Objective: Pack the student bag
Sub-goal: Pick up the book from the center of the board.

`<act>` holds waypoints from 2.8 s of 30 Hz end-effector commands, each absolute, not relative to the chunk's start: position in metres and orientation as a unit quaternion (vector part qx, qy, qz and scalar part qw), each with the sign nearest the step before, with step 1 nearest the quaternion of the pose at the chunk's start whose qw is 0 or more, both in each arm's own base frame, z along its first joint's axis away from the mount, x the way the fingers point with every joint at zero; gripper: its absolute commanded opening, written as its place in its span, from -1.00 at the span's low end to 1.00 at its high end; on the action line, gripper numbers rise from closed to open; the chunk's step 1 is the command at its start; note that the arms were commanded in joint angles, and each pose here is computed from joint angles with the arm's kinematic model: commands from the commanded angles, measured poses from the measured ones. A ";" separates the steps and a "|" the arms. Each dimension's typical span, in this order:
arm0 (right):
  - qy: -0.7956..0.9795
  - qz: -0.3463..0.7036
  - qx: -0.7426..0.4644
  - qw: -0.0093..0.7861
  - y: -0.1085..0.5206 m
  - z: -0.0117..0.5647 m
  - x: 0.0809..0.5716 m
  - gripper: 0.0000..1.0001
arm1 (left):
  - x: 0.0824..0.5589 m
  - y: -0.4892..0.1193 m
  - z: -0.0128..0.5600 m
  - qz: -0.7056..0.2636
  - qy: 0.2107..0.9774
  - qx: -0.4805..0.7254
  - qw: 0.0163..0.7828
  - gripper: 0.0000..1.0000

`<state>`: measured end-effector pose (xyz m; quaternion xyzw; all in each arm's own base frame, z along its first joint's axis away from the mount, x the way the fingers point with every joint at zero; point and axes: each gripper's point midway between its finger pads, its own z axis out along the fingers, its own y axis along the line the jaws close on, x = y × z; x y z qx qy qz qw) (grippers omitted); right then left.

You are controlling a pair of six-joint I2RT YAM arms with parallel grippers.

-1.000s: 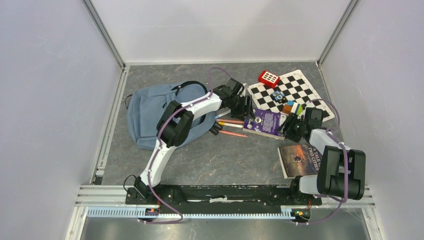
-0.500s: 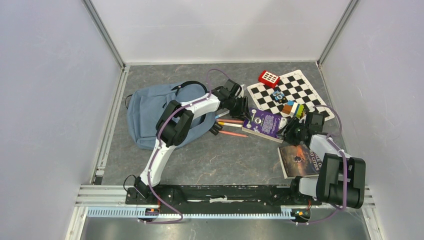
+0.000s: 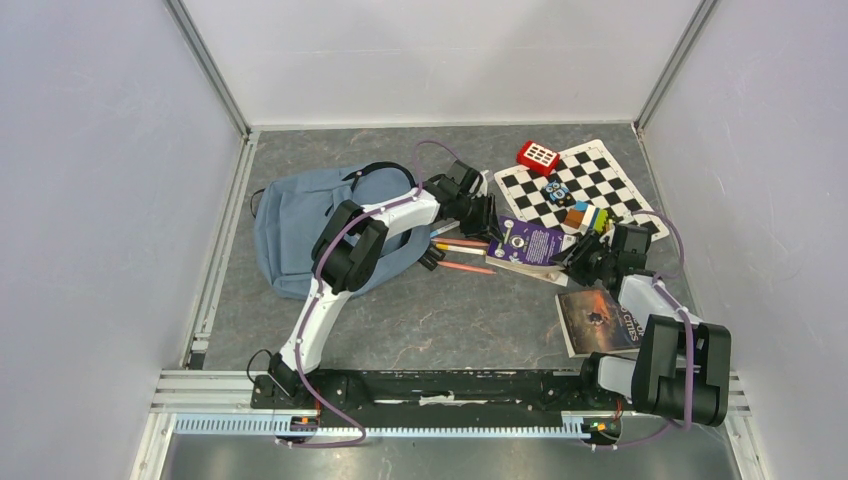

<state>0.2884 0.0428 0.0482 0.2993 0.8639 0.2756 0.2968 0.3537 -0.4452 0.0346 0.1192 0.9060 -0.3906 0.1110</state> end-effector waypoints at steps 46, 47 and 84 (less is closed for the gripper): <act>0.603 0.539 -0.325 0.489 0.241 0.381 0.310 -1.00 | 0.318 -0.250 0.322 -0.428 0.811 0.257 0.304 0.99; 0.602 0.542 -0.328 0.486 0.243 0.382 0.310 -1.00 | 0.313 -0.250 0.320 -0.434 0.811 0.260 0.294 0.99; 0.585 0.633 -0.129 0.490 0.243 0.391 0.310 0.96 | 0.303 -0.261 0.424 -0.652 0.649 0.025 0.391 -0.96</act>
